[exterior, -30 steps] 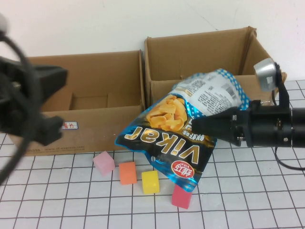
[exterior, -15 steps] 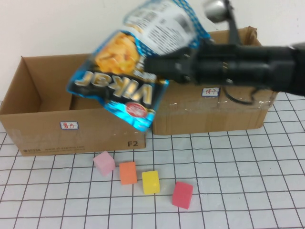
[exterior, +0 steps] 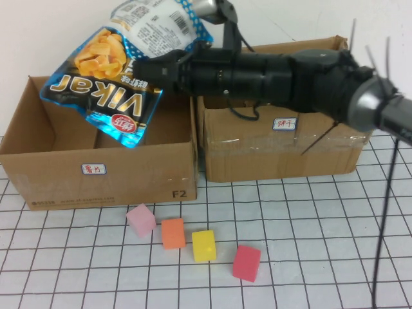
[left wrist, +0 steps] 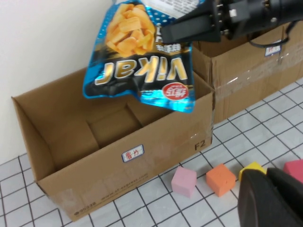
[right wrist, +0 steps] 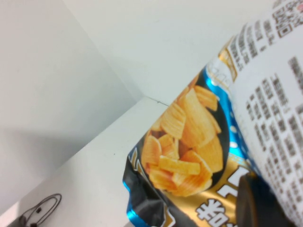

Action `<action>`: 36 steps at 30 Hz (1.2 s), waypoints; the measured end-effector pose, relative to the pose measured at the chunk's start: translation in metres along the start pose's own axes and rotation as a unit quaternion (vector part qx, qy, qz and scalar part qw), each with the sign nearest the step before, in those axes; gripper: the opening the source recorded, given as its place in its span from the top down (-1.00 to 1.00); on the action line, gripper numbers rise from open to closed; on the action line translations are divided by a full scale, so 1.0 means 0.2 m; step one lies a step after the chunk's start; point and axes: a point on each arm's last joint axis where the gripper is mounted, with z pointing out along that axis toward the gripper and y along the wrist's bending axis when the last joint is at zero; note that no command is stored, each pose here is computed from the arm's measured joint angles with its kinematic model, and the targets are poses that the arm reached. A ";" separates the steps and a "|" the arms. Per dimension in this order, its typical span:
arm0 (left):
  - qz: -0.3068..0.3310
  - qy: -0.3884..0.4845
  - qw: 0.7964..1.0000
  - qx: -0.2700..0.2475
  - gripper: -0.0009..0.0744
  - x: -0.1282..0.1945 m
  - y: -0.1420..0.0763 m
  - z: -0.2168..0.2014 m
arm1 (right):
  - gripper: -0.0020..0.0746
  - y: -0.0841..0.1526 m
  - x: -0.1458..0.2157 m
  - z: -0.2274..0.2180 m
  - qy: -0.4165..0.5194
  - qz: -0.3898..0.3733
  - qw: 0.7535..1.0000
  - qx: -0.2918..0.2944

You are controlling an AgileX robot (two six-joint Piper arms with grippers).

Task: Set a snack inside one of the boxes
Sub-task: Place the potato chip in the potato chip box

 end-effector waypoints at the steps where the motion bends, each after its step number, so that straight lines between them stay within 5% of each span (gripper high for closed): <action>1: 0.001 0.002 1.000 -0.002 0.98 0.00 0.00 0.00 | 0.85 -0.01 0.01 0.02 -0.001 0.005 1.000 0.002; 7: 0.007 0.005 1.000 -0.010 0.98 0.00 0.01 0.00 | 0.80 -0.07 0.04 0.10 -0.014 0.012 0.999 0.041; 14: 0.009 0.005 1.000 -0.012 0.98 0.00 0.01 0.00 | 0.45 -0.10 0.05 0.12 -0.029 0.012 0.995 0.097; 21: 0.009 0.005 1.000 -0.012 0.98 0.00 0.01 0.00 | 0.30 -0.10 0.05 0.13 -0.031 -0.006 0.994 0.104; 29: 0.010 0.005 1.000 -0.013 0.98 0.00 0.01 0.00 | -0.16 -0.08 0.07 0.14 -0.023 -0.011 0.997 0.079; 36: 0.014 0.005 1.000 -0.019 0.98 0.00 0.02 0.00 | -0.03 0.07 -0.05 0.08 -0.024 -0.053 0.997 0.048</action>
